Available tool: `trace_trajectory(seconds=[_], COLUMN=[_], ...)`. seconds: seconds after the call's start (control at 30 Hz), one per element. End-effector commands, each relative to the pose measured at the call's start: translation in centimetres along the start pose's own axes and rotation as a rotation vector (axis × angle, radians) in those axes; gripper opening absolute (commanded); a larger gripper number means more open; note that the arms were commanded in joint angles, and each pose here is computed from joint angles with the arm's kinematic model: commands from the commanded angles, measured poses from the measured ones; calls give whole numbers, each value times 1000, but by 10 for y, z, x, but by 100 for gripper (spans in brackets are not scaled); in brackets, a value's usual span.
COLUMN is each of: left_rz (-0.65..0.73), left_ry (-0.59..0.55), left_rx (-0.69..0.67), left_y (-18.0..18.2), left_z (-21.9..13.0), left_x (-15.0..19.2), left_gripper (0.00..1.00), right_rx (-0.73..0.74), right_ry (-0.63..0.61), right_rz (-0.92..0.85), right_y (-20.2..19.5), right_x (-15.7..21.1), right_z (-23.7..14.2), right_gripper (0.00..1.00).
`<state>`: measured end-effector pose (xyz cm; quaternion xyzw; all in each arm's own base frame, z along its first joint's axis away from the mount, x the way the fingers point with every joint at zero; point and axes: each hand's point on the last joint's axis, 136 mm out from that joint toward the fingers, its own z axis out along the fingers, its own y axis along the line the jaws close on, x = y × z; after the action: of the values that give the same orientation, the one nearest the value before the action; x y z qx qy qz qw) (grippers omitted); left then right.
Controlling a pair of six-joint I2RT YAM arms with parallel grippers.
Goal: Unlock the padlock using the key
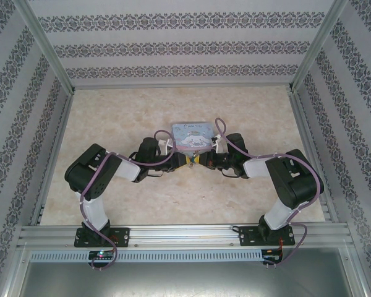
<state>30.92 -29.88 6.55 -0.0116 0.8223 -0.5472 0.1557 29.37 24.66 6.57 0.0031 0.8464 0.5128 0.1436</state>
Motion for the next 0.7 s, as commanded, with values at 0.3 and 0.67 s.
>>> trace_trajectory(seconds=[0.3,0.67], left_rz=[-24,6], left_ry=[-151,-148], left_rx=[-86,21], left_y=[19,-6], left_z=[-17,3], left_x=[4,-1], left_gripper=[48,44], right_rx=[-51,-54], right_ry=[-5,-11], right_rz=[-5,1], right_y=[14,13], right_x=[-8,-10], right_z=[0,2], right_gripper=[0,0])
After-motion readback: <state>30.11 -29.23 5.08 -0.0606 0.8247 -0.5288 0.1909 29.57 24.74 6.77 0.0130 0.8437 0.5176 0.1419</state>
